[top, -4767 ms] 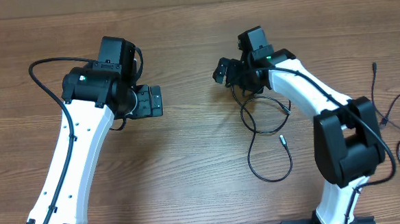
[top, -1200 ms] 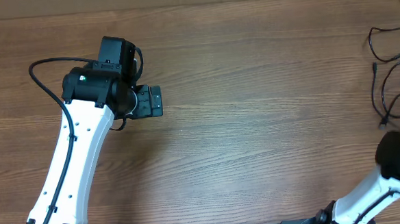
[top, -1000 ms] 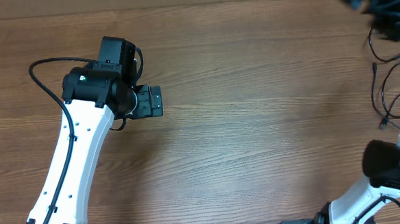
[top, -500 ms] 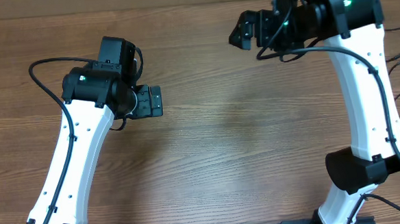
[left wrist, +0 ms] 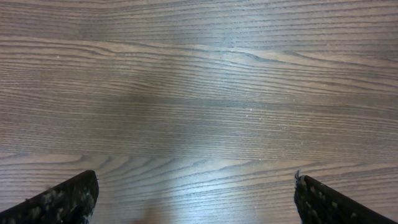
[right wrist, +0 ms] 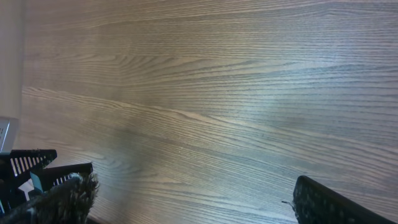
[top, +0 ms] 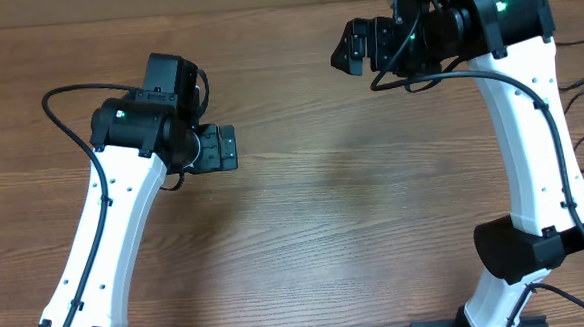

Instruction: Untangle cables

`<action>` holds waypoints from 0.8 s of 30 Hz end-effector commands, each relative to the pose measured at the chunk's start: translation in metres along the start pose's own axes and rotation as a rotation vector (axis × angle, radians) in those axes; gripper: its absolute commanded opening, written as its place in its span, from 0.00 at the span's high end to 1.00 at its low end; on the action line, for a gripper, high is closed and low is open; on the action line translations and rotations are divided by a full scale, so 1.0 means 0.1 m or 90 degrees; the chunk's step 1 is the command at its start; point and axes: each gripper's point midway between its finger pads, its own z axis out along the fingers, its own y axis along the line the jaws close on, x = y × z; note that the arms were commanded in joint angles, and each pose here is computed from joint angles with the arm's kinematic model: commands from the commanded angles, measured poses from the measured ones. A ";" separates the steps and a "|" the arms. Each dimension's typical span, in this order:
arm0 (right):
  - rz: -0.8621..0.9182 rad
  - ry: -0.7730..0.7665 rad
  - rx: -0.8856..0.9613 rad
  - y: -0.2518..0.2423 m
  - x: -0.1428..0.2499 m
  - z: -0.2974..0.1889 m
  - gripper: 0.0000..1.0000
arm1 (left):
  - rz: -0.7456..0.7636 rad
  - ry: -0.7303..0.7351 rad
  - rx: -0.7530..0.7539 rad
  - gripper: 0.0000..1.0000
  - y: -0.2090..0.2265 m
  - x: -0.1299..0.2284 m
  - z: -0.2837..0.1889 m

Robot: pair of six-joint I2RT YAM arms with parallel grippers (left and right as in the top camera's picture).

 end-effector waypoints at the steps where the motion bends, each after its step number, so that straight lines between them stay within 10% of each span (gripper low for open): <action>1: -0.003 -0.002 0.004 -0.01 -0.01 0.01 0.00 | -0.009 -0.001 0.002 0.00 0.01 0.00 -0.01; 24: -0.002 -0.002 0.004 -0.01 -0.01 0.01 0.00 | 0.006 -0.255 0.040 0.00 0.20 0.31 -1.26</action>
